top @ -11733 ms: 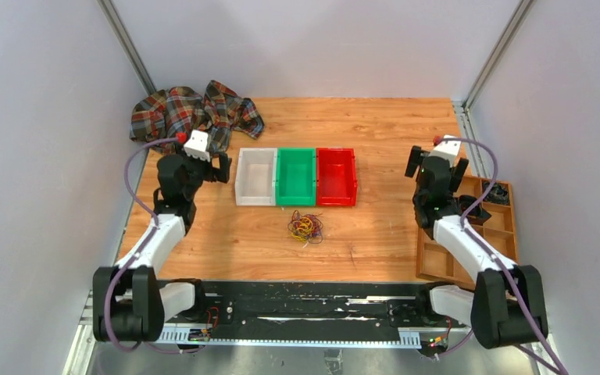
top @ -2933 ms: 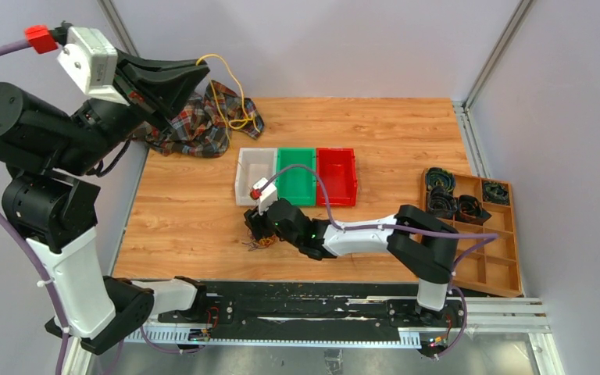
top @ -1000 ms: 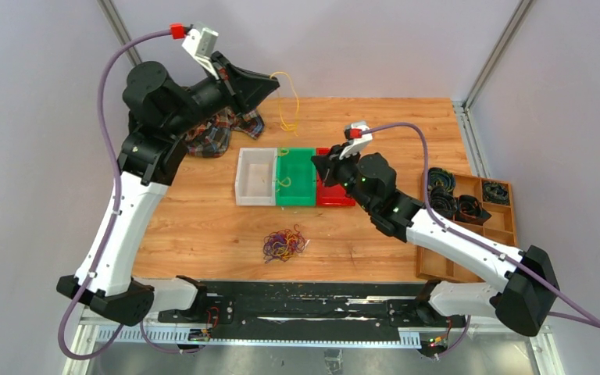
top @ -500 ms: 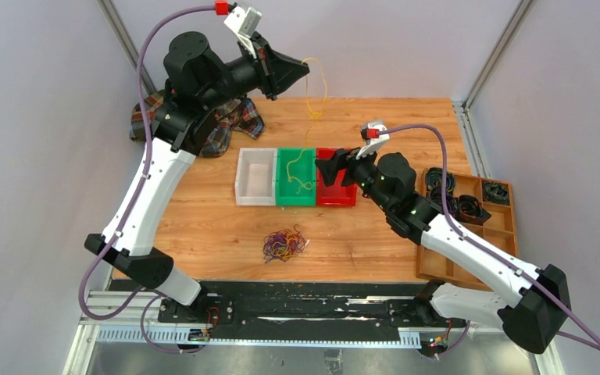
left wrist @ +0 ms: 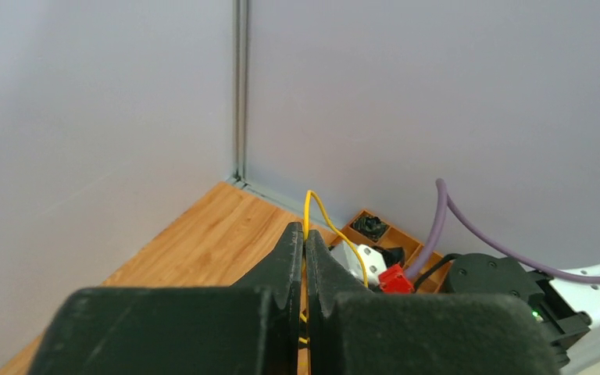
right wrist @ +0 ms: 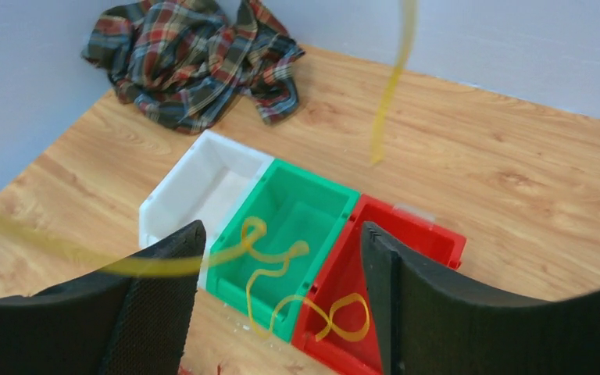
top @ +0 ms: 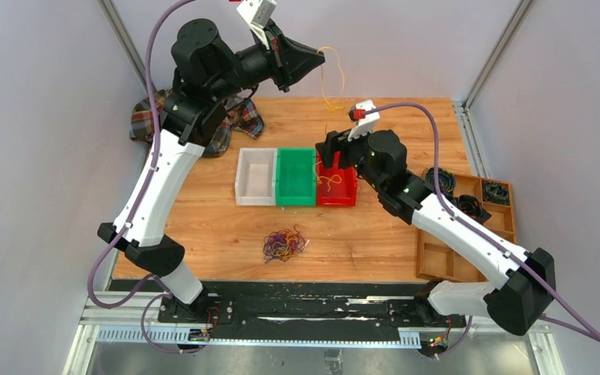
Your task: Untangle the cables
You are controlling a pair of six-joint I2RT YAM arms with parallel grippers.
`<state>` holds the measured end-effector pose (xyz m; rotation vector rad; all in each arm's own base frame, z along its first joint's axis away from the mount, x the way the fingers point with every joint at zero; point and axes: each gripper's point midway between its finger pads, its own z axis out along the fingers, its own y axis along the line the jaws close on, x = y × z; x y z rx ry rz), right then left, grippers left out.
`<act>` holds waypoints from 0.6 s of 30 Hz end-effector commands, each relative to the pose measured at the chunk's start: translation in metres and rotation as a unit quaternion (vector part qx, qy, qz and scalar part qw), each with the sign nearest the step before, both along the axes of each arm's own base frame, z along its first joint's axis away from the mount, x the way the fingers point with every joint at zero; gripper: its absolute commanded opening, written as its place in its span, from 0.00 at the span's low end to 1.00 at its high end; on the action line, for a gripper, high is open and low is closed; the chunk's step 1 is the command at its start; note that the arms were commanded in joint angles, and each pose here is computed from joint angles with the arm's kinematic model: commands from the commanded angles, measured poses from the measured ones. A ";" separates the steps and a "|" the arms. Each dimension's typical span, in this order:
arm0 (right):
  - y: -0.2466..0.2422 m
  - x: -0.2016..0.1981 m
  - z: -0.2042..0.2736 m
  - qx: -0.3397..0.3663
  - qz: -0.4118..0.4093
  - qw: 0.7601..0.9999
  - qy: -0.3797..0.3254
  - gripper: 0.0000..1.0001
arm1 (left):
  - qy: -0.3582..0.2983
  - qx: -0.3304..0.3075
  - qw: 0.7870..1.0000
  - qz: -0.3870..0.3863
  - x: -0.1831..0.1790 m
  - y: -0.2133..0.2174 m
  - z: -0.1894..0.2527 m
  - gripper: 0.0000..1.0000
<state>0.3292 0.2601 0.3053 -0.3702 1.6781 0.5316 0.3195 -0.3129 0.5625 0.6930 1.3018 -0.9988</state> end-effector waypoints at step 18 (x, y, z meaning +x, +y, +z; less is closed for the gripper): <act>-0.048 0.040 -0.029 -0.009 -0.090 0.996 0.014 0.01 | 0.045 0.093 0.994 0.038 0.024 -0.001 -0.093 0.00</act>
